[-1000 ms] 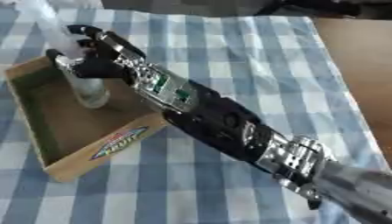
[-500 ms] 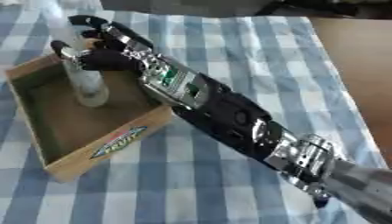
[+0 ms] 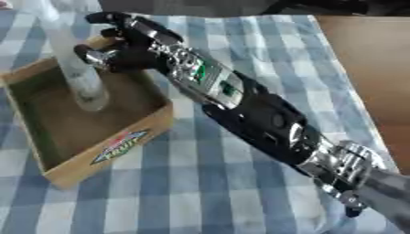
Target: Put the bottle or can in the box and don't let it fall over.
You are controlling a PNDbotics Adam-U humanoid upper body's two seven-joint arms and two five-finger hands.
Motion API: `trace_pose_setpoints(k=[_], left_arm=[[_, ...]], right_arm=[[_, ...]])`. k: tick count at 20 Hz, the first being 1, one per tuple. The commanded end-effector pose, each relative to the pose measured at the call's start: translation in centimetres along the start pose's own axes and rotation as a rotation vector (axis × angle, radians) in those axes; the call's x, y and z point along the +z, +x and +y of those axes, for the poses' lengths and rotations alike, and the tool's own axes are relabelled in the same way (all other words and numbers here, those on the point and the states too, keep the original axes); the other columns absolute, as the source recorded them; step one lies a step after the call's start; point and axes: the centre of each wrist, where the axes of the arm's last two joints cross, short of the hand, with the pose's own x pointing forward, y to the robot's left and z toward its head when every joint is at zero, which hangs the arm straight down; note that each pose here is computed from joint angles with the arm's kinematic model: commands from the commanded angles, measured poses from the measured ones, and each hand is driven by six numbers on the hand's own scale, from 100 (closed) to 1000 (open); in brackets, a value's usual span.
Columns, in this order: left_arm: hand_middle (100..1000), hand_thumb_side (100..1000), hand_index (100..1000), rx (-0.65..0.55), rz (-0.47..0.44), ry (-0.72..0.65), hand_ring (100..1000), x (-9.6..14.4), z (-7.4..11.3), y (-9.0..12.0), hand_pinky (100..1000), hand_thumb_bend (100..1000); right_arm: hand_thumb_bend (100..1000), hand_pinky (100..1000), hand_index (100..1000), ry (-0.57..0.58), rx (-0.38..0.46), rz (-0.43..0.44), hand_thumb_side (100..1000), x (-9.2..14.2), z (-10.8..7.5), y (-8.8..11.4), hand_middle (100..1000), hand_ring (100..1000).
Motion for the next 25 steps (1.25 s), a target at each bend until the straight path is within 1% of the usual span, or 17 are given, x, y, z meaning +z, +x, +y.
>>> trace_pose_setpoints(k=[1, 2, 3, 5, 7, 10, 14, 16, 17, 20, 25], left_arm=[[703, 602, 673, -0.043, -0.012, -0.019, 1000, -0.3, 0.5, 0.8, 839, 100], [703, 602, 673, -0.046, -0.008, -0.017, 1000, -0.2, 0.5, 0.8, 839, 100], [704, 603, 672, -0.050, -0.003, -0.015, 1000, -0.1, 0.6, 0.8, 840, 100], [704, 605, 672, -0.060, 0.007, -0.010, 1000, 0.2, 0.8, 0.8, 840, 100], [708, 607, 672, -0.069, 0.014, -0.007, 1000, 0.4, 1.0, 0.7, 840, 100], [712, 607, 671, -0.080, 0.024, 0.001, 1000, 0.7, 1.2, 0.7, 841, 100], [717, 607, 671, -0.090, 0.042, 0.015, 1000, 1.2, 1.5, 0.6, 843, 100], [718, 609, 670, -0.096, 0.051, 0.021, 1000, 1.4, 1.6, 0.6, 843, 100], [720, 608, 670, -0.099, 0.056, 0.025, 1000, 1.5, 1.6, 0.5, 844, 100], [723, 601, 668, -0.112, 0.083, 0.044, 1000, 1.9, 1.9, 0.5, 849, 100], [730, 588, 664, -0.128, 0.152, 0.086, 1000, 2.6, 2.1, 0.3, 859, 100]], right_arm=[[318, 999, 908, 0.014, 0.024, -0.033, 221, 1.3, -0.9, 1.4, 1000, 1000], [322, 999, 907, 0.018, 0.025, -0.035, 216, 1.7, -1.0, 1.4, 1000, 1000], [378, 998, 906, 0.021, 0.029, -0.037, 139, 2.3, -1.1, 1.5, 1000, 1000], [422, 999, 905, 0.028, 0.038, -0.036, 100, 3.5, -1.5, 1.6, 1000, 1000], [463, 999, 903, 0.034, 0.035, -0.012, 100, 4.8, -1.9, 1.5, 1000, 1000], [488, 997, 901, 0.016, 0.021, 0.001, 100, 6.8, -2.8, 1.8, 1000, 1000], [379, 996, 898, -0.056, -0.003, -0.011, 100, 9.6, -4.0, 2.5, 1000, 1000], [332, 996, 898, -0.103, -0.020, -0.017, 100, 10.5, -4.7, 2.4, 1000, 1000], [322, 996, 898, -0.135, -0.006, -0.015, 100, 10.9, -5.3, 2.4, 1000, 1000], [319, 994, 898, -0.228, -0.020, -0.059, 100, 12.1, -6.9, 2.0, 1000, 1000], [335, 993, 900, -0.380, 0.000, -0.113, 100, 14.4, -9.4, 1.3, 1000, 1000]])
